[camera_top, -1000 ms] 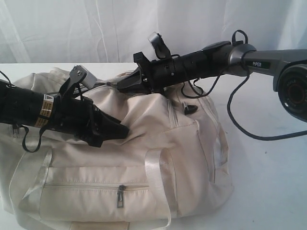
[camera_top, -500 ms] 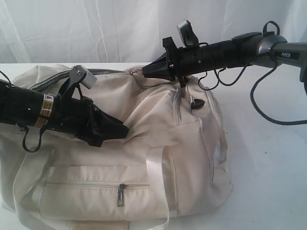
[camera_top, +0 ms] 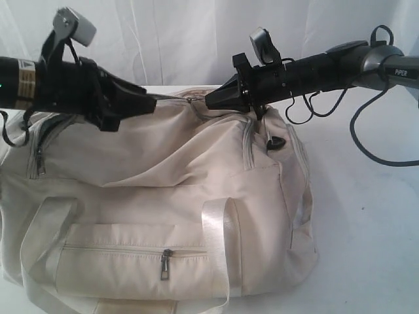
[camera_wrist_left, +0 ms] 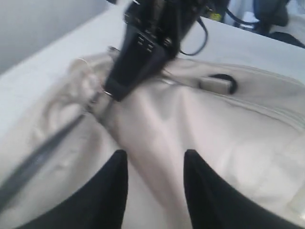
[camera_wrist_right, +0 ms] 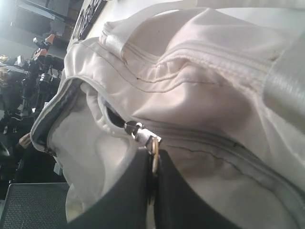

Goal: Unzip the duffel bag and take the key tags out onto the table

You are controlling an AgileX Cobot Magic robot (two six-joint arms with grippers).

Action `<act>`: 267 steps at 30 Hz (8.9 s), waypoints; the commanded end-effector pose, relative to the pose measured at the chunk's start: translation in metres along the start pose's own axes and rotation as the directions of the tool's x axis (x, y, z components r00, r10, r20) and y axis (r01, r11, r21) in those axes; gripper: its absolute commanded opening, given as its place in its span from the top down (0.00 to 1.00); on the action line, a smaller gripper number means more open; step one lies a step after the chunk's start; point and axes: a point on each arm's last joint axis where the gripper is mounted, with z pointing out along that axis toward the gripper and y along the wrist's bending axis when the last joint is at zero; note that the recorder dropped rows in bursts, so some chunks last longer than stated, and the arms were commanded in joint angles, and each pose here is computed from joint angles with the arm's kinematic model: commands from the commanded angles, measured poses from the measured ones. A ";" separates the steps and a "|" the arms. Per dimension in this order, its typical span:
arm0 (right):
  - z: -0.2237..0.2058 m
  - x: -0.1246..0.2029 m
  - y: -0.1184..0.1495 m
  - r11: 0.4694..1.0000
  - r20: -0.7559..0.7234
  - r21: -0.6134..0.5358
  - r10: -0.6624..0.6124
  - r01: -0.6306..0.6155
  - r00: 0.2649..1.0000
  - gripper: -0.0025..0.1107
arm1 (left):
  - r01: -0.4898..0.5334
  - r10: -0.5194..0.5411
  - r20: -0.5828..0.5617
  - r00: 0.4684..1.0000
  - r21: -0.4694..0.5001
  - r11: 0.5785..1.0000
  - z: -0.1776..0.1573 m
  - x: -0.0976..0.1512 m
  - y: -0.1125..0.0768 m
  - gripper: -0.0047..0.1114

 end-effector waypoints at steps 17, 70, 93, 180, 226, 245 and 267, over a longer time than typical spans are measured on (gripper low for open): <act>-0.012 -0.002 -0.007 0.999 0.018 0.049 -0.014 0.014 1.000 0.98 | -0.478 0.433 -0.232 0.871 -0.191 0.858 0.036 0.025 0.054 0.44; -0.119 0.022 -0.007 0.950 0.054 0.295 0.092 -0.104 0.994 0.98 | -0.298 0.172 -0.309 0.935 -0.428 0.853 0.071 0.027 0.078 0.96; -0.077 0.043 0.084 0.924 -0.153 0.361 -0.073 0.125 0.985 0.98 | -0.311 0.147 -0.345 0.927 -0.490 0.815 0.066 0.028 0.084 0.96; -0.118 0.151 0.233 0.838 0.329 0.494 -0.425 0.230 0.843 0.35 | 0.074 -0.166 -0.162 0.973 -0.461 0.884 0.010 0.046 0.061 0.37; -0.118 0.150 0.232 0.810 0.304 0.519 -0.474 0.273 0.826 0.35 | 0.163 -0.171 0.137 0.976 0.067 0.984 -0.047 -0.040 0.026 0.96; -0.108 0.130 0.226 0.887 0.457 0.404 -0.407 0.224 0.791 0.75 | 0.446 -0.450 0.056 0.891 0.075 0.892 -0.087 0.025 -0.058 0.96; 0.022 0.068 0.147 0.950 0.255 0.242 -0.260 0.199 0.931 0.83 | 0.507 -0.511 0.040 0.859 0.078 0.859 -0.114 0.090 -0.143 0.96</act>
